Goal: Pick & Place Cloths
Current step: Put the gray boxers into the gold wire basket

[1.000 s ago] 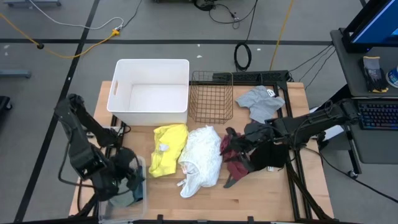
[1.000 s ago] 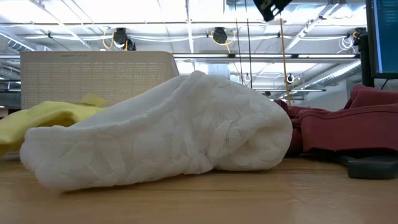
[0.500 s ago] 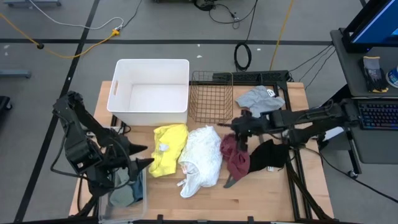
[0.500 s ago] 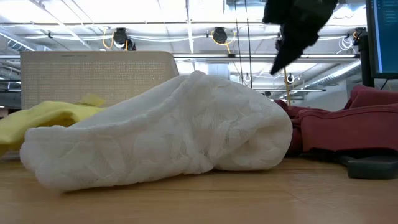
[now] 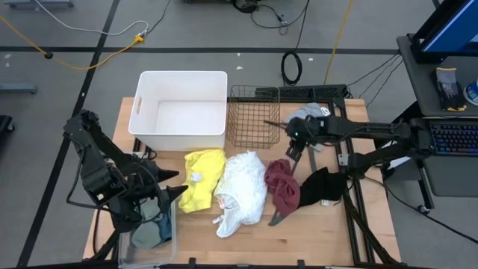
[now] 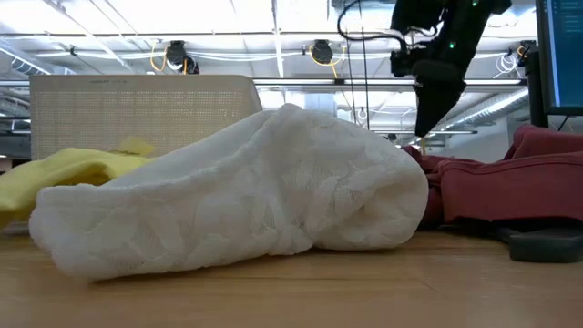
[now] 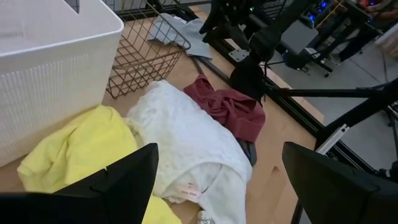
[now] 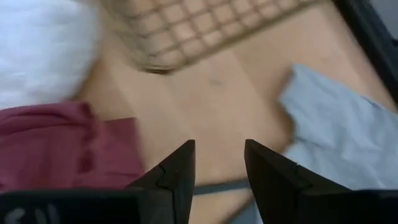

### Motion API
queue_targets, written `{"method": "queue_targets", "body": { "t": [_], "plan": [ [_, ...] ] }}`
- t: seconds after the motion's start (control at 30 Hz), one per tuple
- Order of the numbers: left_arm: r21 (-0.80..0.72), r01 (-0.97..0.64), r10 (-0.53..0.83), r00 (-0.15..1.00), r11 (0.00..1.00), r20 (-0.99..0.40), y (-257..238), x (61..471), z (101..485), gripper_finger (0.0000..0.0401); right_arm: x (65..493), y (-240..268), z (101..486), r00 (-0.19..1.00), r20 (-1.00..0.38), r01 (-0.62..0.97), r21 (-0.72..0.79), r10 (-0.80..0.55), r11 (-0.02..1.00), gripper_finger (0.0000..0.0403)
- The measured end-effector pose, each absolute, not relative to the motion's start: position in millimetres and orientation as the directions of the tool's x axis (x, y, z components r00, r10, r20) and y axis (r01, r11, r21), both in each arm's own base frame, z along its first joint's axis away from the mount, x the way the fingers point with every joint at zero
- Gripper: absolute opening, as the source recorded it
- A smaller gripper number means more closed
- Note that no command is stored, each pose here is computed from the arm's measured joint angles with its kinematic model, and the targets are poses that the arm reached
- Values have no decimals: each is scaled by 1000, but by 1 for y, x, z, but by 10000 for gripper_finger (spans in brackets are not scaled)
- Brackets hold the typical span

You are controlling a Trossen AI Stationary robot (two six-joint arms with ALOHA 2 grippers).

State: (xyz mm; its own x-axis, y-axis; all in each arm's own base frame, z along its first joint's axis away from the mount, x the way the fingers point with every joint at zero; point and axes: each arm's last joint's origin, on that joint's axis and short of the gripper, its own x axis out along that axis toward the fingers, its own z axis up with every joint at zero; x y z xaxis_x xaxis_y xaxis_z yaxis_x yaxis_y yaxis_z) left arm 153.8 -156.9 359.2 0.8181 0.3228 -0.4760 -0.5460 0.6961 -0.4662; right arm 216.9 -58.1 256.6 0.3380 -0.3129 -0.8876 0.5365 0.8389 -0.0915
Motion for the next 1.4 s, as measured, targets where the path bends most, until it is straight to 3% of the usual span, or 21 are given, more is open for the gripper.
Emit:
{"method": "queue_targets", "body": {
  "t": [0.7,1.0,1.4],
  "plan": [
    [-469,-576,358,803,670,-476,-150,161,359,347,191,-131,239,124,-927,714,-165,-354,681,133],
    [-479,-573,353,807,665,-474,-151,161,360,347,195,-151,216,25,-952,680,-208,-306,703,133],
    [-483,-573,352,807,662,-474,-151,161,360,347,204,-164,194,-11,-959,649,-222,-283,727,132]
  ]
}}
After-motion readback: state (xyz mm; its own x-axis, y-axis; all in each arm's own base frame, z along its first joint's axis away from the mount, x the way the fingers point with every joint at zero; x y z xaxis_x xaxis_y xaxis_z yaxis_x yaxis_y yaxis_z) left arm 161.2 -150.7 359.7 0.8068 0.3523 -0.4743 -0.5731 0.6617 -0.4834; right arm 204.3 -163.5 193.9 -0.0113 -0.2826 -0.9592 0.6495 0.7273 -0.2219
